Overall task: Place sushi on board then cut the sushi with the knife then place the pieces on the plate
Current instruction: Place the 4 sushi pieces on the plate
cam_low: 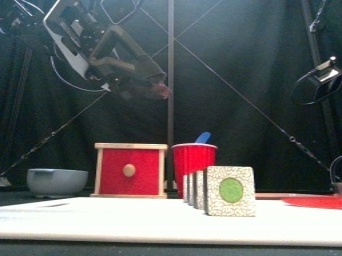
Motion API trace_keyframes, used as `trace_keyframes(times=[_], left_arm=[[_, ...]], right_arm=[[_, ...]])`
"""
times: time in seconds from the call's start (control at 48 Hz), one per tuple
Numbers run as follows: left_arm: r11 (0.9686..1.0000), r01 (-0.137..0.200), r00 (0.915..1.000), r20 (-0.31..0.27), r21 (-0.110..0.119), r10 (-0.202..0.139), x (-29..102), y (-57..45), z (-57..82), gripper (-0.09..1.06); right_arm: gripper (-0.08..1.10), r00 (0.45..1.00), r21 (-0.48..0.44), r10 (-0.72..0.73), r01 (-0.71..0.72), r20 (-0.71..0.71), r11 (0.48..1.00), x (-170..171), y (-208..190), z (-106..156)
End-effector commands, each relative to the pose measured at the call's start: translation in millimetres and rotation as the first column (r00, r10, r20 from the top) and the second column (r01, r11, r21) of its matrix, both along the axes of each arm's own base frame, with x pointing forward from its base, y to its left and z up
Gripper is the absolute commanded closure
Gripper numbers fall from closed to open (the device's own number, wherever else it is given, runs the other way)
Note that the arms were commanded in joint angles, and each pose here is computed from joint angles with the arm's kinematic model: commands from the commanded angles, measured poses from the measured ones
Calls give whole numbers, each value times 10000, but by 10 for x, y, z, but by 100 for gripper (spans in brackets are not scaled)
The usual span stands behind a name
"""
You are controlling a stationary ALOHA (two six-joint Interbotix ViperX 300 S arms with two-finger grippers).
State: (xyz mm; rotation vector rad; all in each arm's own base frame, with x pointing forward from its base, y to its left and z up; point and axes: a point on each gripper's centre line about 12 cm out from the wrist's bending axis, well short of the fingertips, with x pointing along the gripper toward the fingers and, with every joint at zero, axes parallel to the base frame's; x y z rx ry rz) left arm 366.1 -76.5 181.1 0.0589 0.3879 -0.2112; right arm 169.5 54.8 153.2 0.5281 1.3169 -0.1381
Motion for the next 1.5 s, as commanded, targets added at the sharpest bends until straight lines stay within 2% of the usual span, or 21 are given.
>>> trace_keyframes(times=[0.021, 0.146, 0.25, 0.375, 0.479, 0.562, 0.625, 0.771, 0.875, 1.021, 1.125, 1.188, 1.5], left_arm=[[9999, -53, 9993, 373, -90, 56, 16, 15, 108, 20], [9999, -99, 9993, 373, -90, 102, 8, 34, 106, 20], [9998, -187, 9995, 262, -97, 190, -26, 70, 72, 20], [9990, -421, 9986, 310, -166, 426, -89, 153, 53, 20], [9978, -636, 9967, 492, -193, 645, -181, 242, 73, 20], [9959, -885, 9945, 539, -192, 894, -256, 343, 97, 20], [9939, -1087, 9920, 624, -163, 1095, -330, 432, 131, 20], [9855, -1679, 9820, 840, -250, 1694, -530, 636, 206, 20], [9822, -1853, 9763, 1079, -301, 1875, -665, 697, 270, 20], [9812, -1905, 9736, 1216, -315, 1930, -805, 717, 287, 20], [9804, -1941, 9713, 1332, -352, 1971, -852, 727, 313, 20], [9806, -1934, 9727, 1246, -321, 1960, -879, 727, 276, 20], [9791, -2003, 9758, 820, -339, 2025, -890, 730, 154, 20]], right_arm=[[26, 10000, 15, 48, -48, 65, 10000, 22, 2, 111], [26, 9997, -116, 154, -152, 166, 9998, 55, -15, 251], [26, 9949, -548, 353, -302, 949, 9980, 176, -51, 417], [26, 9657, -1841, 1022, -583, 2388, 9812, 420, -141, 554], [26, 9299, -3024, 1861, -868, 3174, 9492, 622, -212, 571], [26, 9053, -3877, 2438, -978, 3479, 9166, 803, -294, 557], [26, 8930, -4182, 2615, -930, 3663, 9036, 933, -345, 551], [26, 8637, -4090, 2560, -643, 4341, 9103, 1245, -397, 532], [24, 8551, -3989, 2530, -596, 4525, 9151, 1460, -404, 478], [24, 8660, -3989, 2475, -614, 4345, 9149, 1709, -415, 398], [24, 8705, -4000, 2422, -577, 4283, 9147, 1835, -441, 356], [24, 8756, -4000, 2357, -537, 4215, 9149, 1915, -464, 324], [23, 9006, -4036, 2193, -542, 3754, 9133, 2203, -540, 105]])
